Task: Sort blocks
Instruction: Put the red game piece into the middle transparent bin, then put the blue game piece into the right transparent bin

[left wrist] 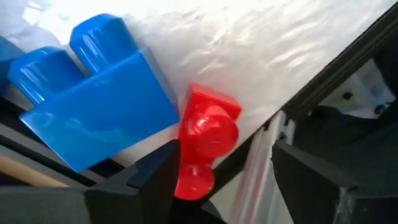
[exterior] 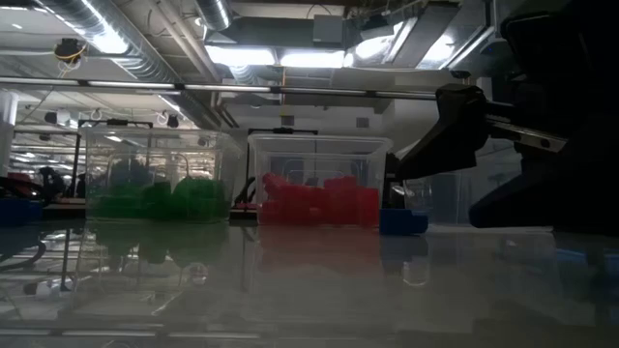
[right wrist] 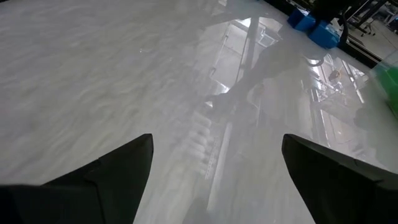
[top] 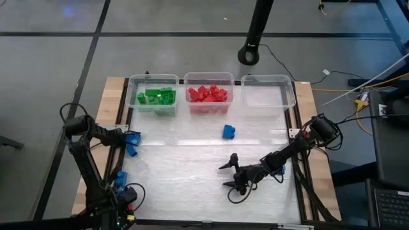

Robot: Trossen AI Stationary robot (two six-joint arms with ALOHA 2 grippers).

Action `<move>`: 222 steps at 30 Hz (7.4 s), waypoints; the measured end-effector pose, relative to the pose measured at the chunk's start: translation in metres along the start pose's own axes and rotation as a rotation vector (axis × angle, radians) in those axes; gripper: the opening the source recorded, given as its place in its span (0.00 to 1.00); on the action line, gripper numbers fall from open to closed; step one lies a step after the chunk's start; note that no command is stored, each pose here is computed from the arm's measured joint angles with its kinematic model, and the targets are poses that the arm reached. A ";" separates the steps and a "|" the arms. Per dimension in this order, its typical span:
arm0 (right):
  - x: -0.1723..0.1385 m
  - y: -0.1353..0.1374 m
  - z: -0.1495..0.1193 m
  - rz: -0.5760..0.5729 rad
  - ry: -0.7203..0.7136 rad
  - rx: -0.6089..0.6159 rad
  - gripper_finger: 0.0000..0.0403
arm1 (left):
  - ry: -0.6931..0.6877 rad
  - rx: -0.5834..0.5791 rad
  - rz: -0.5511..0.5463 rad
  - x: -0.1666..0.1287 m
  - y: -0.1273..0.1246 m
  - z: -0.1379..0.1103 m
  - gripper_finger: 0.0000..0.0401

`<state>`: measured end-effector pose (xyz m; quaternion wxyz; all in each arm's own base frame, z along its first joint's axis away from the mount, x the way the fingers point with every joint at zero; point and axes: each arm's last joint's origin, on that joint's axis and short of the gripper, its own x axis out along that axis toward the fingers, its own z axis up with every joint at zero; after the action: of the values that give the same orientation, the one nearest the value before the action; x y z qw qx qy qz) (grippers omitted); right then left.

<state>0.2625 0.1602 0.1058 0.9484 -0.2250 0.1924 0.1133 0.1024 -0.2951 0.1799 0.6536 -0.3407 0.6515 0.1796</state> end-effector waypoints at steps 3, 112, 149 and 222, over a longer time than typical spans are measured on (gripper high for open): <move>0.000 0.000 0.000 -0.001 0.000 0.000 0.88 | 0.003 0.025 0.019 0.007 0.002 -0.001 0.59; -0.051 -0.113 0.025 -0.211 0.113 -0.002 0.88 | -1.375 0.428 -0.370 -0.063 0.122 0.249 0.59; -0.033 -0.170 -0.017 -0.301 0.490 0.271 0.99 | -1.361 0.422 -0.364 -0.044 0.129 0.237 0.59; -0.213 -0.245 0.022 -0.790 0.505 0.388 0.77 | -1.367 0.385 -0.400 -0.046 0.128 0.238 0.59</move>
<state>0.1512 -0.0713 0.3065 0.8672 -0.1205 0.3334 -0.3498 0.1846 -0.0337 0.1779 0.9822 -0.1445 0.0444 0.1115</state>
